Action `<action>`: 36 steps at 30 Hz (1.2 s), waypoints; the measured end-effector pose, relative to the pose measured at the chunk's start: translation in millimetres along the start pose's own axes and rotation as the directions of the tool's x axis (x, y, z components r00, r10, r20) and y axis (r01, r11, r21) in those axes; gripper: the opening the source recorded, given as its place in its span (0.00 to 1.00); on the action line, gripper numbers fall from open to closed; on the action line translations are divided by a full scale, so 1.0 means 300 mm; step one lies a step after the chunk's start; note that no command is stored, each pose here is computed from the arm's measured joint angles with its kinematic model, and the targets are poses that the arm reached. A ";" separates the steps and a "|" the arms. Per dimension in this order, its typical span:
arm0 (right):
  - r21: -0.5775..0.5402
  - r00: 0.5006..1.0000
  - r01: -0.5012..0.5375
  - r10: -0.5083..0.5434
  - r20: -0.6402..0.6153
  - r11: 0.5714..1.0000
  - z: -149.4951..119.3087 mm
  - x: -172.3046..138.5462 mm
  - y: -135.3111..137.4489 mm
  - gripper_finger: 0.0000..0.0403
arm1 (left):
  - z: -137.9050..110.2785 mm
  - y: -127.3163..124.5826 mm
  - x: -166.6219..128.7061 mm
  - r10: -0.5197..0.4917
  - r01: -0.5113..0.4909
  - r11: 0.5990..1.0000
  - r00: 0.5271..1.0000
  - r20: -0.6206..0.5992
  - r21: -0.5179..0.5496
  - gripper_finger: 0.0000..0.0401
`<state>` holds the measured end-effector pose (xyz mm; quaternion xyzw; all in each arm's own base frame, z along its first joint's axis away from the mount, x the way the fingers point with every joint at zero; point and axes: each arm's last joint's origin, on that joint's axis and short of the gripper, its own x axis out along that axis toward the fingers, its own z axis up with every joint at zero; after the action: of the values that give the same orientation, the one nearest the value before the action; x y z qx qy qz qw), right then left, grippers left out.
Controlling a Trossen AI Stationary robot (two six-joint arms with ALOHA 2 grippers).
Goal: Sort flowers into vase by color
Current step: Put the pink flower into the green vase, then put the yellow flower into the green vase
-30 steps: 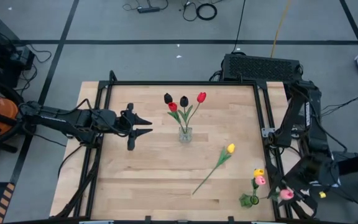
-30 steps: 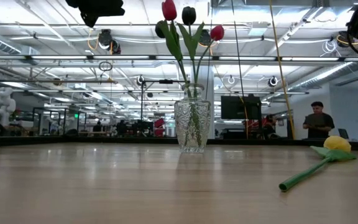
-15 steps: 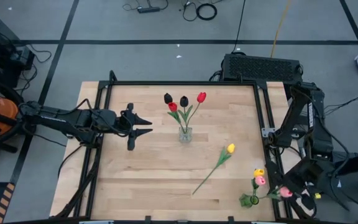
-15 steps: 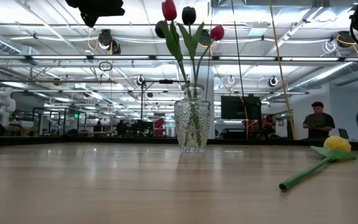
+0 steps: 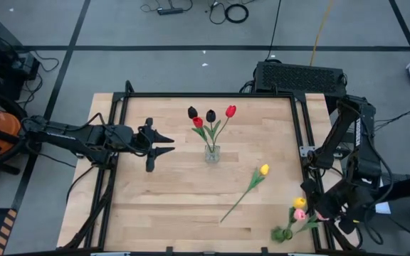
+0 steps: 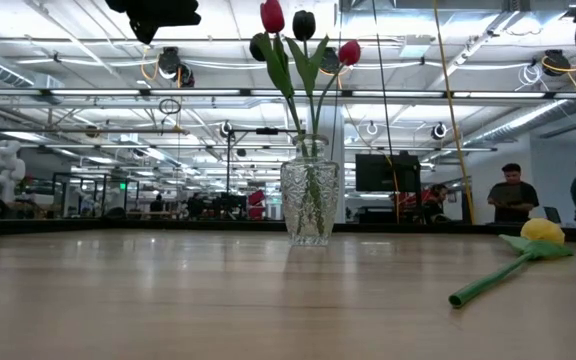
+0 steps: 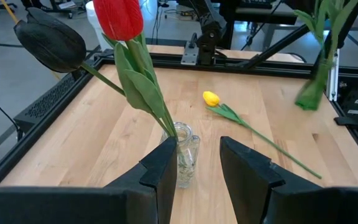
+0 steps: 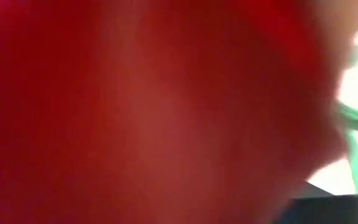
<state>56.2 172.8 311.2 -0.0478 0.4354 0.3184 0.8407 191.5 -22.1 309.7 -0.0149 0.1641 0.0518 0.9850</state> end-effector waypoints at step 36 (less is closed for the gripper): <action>0.522 0.800 0.313 -0.516 0.306 0.793 -0.057 -0.463 -0.279 0.02 | 0.000 0.000 0.000 0.000 0.000 1.000 1.000 0.000 0.000 0.32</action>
<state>34.4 31.8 390.1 0.1215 0.2764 0.0146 0.9532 191.4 -22.0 309.7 -0.0150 0.1641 0.0520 0.9850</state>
